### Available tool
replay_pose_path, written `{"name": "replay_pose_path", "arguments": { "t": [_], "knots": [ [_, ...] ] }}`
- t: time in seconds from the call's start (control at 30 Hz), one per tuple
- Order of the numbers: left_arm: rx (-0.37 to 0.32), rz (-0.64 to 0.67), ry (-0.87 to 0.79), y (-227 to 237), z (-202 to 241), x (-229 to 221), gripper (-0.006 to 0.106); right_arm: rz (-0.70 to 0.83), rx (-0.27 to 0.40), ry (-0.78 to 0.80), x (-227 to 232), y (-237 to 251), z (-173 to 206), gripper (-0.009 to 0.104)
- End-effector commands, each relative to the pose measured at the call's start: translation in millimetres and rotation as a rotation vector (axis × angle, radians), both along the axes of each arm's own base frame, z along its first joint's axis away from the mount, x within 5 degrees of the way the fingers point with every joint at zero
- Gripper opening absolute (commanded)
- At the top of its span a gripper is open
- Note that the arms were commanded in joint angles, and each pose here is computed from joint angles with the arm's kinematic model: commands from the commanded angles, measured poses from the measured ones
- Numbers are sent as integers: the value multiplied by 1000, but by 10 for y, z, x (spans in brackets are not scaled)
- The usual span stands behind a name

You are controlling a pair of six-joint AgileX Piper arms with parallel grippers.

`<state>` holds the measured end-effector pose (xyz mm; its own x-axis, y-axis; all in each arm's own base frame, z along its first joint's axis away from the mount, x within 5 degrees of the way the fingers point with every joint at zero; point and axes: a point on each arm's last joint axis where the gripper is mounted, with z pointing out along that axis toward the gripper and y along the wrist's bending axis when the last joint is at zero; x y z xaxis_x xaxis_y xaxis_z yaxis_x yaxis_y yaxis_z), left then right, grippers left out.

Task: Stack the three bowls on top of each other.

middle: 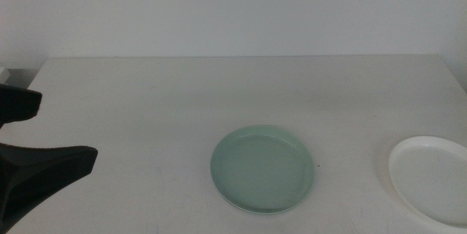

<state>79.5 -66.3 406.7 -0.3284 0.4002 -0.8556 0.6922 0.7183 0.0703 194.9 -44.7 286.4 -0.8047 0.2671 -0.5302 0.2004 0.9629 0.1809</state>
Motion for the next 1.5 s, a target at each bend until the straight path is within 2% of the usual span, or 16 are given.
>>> {"name": "replay_pose_path", "arguments": {
  "t": [0.0,0.23,0.4,0.5,0.93,1.03,1.1,1.13,1.23,1.33,1.47],
  "knots": [
    [-65,-1,-57,-18,127,6,105,-1,-69,-45,172,-131,117,56],
    [-65,-1,-57,-18,127,6,105,16,-90,85,727,-404,-84,56],
    [-65,-1,-57,-18,127,6,105,114,-219,231,995,-616,-345,54],
    [-65,-1,-57,-18,127,6,105,132,-247,292,1116,-701,-520,51],
    [-65,-1,-57,-18,127,6,105,211,-198,450,1360,-794,-1254,38],
    [-65,-1,-57,-18,127,6,105,211,-202,441,1384,-802,-1292,21],
    [-65,-1,-57,-18,127,6,105,211,-203,427,1398,-802,-1247,3],
    [-65,-1,-57,-18,127,6,105,205,-202,417,1408,-802,-1218,-2],
    [-65,-1,-57,-18,127,6,105,173,-211,355,1445,-807,-942,-1],
    [-65,-1,-57,-18,127,6,105,124,-210,277,1493,-800,-491,-1],
    [-65,-1,-57,-18,127,6,105,30,-118,135,1605,-697,201,-1]
  ]
}}
